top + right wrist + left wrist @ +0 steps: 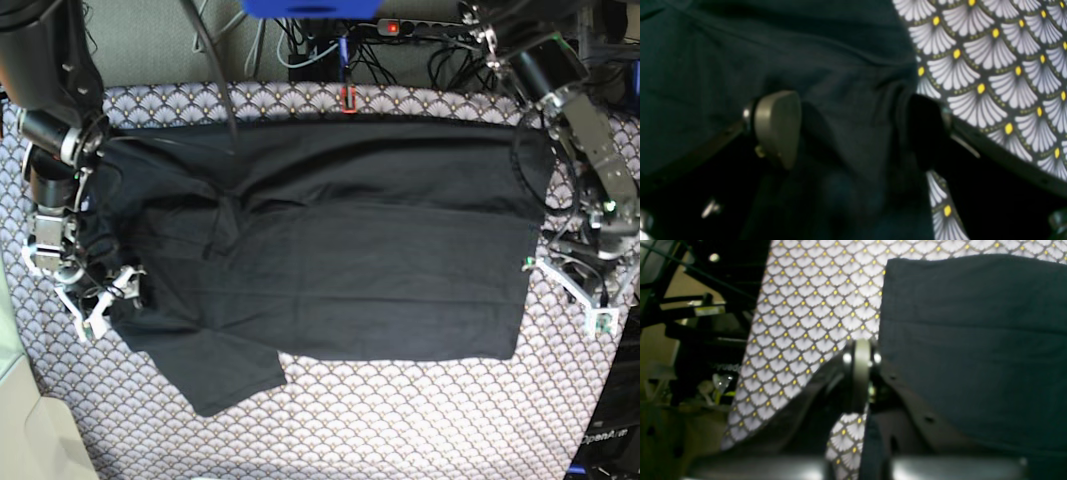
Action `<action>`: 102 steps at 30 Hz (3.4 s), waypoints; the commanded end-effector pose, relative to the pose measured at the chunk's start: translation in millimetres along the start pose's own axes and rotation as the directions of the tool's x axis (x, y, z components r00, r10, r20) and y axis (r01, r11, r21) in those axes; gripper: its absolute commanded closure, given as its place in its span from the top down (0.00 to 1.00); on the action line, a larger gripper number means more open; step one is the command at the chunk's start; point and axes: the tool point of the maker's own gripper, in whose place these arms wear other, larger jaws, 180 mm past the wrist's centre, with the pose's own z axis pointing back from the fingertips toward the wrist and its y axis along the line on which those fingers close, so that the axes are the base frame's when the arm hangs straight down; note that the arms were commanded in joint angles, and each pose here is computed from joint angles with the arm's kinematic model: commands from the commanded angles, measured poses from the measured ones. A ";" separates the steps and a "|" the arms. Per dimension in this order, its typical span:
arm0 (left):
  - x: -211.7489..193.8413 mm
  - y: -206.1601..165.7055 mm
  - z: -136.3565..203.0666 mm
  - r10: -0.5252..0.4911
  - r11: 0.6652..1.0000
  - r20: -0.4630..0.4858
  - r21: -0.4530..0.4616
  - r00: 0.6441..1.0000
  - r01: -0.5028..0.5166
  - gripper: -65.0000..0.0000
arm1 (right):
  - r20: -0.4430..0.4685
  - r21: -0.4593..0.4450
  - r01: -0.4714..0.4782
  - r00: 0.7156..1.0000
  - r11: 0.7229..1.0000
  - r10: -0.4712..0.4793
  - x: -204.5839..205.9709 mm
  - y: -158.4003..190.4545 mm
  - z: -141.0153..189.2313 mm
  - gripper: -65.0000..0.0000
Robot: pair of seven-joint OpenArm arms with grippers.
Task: Fold the T-shirt properly
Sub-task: 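Release the left gripper and grasp the shirt's opposite side edge, then lift both side edges and pull them back toward the arms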
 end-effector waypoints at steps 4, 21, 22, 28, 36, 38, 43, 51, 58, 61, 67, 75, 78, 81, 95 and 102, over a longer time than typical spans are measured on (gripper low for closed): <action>17.5 8.2 7.0 -0.013 1.000 0.060 0.025 0.998 0.011 0.00 | 0.078 -0.031 -0.007 0.997 1.000 0.009 31.5 -14.9 4.3 0.78; 11.4 6.3 6.7 -0.006 1.000 0.048 0.022 0.999 0.005 0.00 | 0.074 -0.031 -0.008 0.997 0.999 0.011 29.5 -15.2 4.6 0.47; 12.0 6.1 6.7 -0.005 1.000 0.051 0.021 0.999 0.004 0.00 | 0.074 -0.031 -0.008 0.997 0.999 0.011 29.5 -15.2 4.6 0.42; 8.3 4.6 0.4 0.007 1.000 0.042 0.012 0.999 -0.007 0.00 | 0.073 -0.034 -0.009 0.997 0.999 0.012 29.3 -16.9 5.5 0.15; 9.7 -12.5 -55.6 0.109 0.991 0.037 -0.079 0.993 -0.106 0.00 | 0.073 -0.031 -0.008 0.997 0.999 0.010 29.2 -15.2 4.6 0.00; 12.1 -16.0 -63.4 0.126 0.988 0.035 -0.094 0.991 -0.122 0.00 | 0.074 -0.031 -0.008 0.997 0.999 0.011 29.5 -15.2 4.6 0.00; 25.1 -24.1 -83.9 0.177 0.977 0.079 -0.135 0.981 -0.165 0.08 | 0.059 -0.029 -0.007 0.998 1.000 0.008 22.9 -14.2 4.7 0.00; 38.5 -32.3 -116.3 0.268 0.952 0.155 -0.195 0.951 -0.236 0.62 | 0.041 -0.025 -0.007 0.999 1.000 0.008 12.9 -11.5 4.8 0.00; 37.5 -37.6 -144.6 0.377 0.917 0.185 -0.210 0.907 -0.339 0.62 | 0.035 -0.029 -0.010 0.999 1.000 0.011 11.2 -13.6 6.0 0.00; 18.5 -18.8 -161.7 0.432 0.902 0.165 -0.094 0.887 -0.422 0.62 | 0.035 -0.029 -0.010 0.999 1.000 0.011 11.2 -13.6 6.0 0.00; 13.8 -32.7 -169.9 0.411 0.912 0.180 -0.096 0.894 -0.400 0.62 | 0.012 -0.028 -0.010 1.000 1.000 0.010 6.4 -13.5 5.9 0.00; 17.9 -52.0 -170.6 0.349 0.936 0.178 -0.120 0.920 -0.332 0.62 | 0.011 -0.025 -0.011 1.000 1.000 0.012 6.4 -11.6 5.0 0.00; 17.8 -51.8 -170.7 0.349 0.936 0.178 -0.119 0.920 -0.332 0.62 | 0.012 -0.024 -0.011 1.000 1.000 0.011 6.5 -10.8 4.6 0.00; 13.4 -45.8 -171.3 0.345 0.938 0.175 -0.085 0.922 -0.335 0.62 | 0.012 -0.024 -0.011 1.000 1.000 0.011 6.5 -10.8 4.6 0.00; -33.6 -61.8 -173.1 0.356 0.934 0.124 -0.066 0.926 -0.350 0.62 | -0.003 -0.022 -0.008 1.000 1.000 0.008 -4.1 -9.5 5.8 0.00; -37.9 -61.8 -173.2 0.365 0.931 0.114 -0.060 0.924 -0.361 0.10 | -0.003 -0.022 -0.008 1.000 1.000 0.008 -4.1 -9.5 5.8 0.00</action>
